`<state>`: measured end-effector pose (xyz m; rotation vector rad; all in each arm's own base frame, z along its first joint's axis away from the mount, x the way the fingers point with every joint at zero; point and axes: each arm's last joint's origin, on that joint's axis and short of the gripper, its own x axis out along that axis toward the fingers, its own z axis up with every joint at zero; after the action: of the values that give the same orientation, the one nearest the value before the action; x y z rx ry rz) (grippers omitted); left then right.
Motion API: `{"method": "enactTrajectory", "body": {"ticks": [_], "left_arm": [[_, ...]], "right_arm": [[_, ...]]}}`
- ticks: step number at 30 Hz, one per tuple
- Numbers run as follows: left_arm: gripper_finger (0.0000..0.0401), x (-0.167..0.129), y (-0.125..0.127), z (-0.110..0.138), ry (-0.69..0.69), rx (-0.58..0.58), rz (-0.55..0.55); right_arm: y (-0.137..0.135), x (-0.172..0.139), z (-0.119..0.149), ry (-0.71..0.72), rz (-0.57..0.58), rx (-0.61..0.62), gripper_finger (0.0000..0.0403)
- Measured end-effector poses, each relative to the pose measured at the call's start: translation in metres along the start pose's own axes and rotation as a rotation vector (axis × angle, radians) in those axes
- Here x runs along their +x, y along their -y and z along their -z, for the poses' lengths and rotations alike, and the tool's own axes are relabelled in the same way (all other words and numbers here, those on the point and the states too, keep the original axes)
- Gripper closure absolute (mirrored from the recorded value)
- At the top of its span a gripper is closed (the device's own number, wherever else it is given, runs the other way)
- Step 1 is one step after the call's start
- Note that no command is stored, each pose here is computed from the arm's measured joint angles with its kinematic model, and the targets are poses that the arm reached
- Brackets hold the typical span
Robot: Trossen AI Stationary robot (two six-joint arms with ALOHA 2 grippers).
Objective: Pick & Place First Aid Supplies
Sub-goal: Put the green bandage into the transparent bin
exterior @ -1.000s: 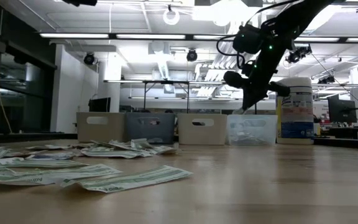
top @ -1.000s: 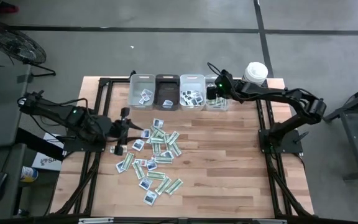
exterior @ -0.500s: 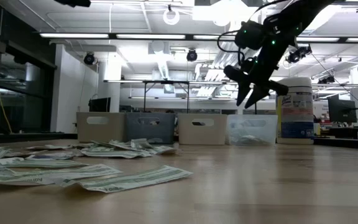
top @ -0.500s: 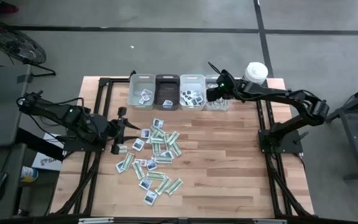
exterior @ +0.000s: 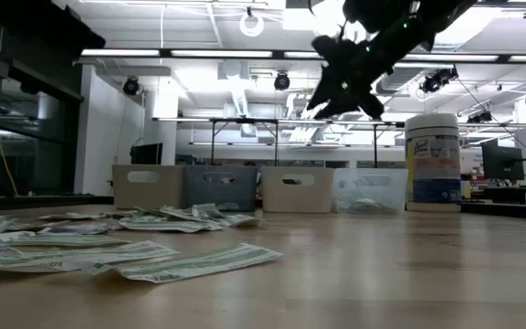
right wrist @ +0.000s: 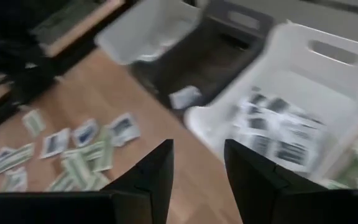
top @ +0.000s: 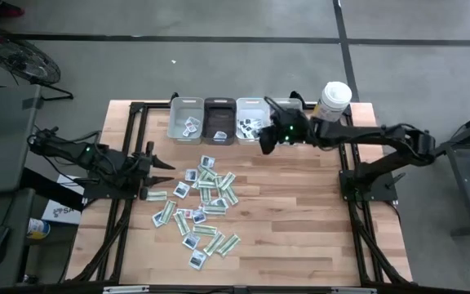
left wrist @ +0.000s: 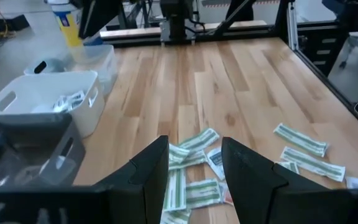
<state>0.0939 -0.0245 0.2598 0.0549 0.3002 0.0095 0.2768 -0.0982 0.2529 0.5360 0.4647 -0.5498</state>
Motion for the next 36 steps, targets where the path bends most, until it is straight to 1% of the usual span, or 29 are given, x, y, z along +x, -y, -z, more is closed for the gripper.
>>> {"method": "enactTrajectory", "body": {"ticks": [2,6,8,12,16,20,22,25,27,30,33,36], "left_arm": [[0.0255,0.001,0.000,0.004,-0.004,-0.005,-0.001],[0.0255,0.002,0.000,0.006,-0.015,-0.001,-0.002],[0.0255,0.003,0.001,0.006,-0.018,0.001,-0.002],[0.0255,0.006,0.002,0.007,-0.037,0.004,0.000],[0.0255,0.020,0.007,0.009,-0.109,0.094,-0.002],[0.0255,0.043,0.016,0.015,-0.218,0.222,0.009],[0.0255,0.056,0.020,0.018,-0.259,0.282,0.021],[0.0255,0.074,0.027,0.023,-0.305,0.339,0.036],[0.0255,0.087,0.030,0.026,-0.325,0.347,0.052],[0.0255,0.108,0.029,0.033,-0.350,0.324,0.087],[0.0255,0.130,0.023,0.037,-0.363,0.302,0.105],[0.0256,0.151,0.016,0.039,-0.427,0.331,0.104]], "right_arm": [[-0.014,-0.002,0.005,0.016,-0.037,-0.033,0.0267],[-0.043,-0.002,0.019,0.036,-0.097,-0.165,0.0267],[-0.055,-0.002,0.027,0.040,-0.110,-0.212,0.0267],[-0.067,-0.008,0.040,0.022,-0.098,-0.236,0.0267],[-0.075,-0.015,0.051,0.001,-0.072,-0.247,0.0267],[-0.077,-0.022,0.056,-0.020,-0.038,-0.252,0.0267],[-0.076,-0.025,0.057,-0.031,-0.014,-0.229,0.0267],[-0.073,-0.031,0.056,-0.039,0.000,-0.187,0.0267],[-0.072,-0.036,0.054,-0.041,0.001,-0.169,0.0267],[-0.070,-0.044,0.051,-0.034,-0.003,-0.151,0.0267],[-0.069,-0.052,0.047,-0.017,-0.015,-0.152,0.0267],[-0.068,-0.059,0.044,0.002,-0.021,-0.159,0.0267]]}}
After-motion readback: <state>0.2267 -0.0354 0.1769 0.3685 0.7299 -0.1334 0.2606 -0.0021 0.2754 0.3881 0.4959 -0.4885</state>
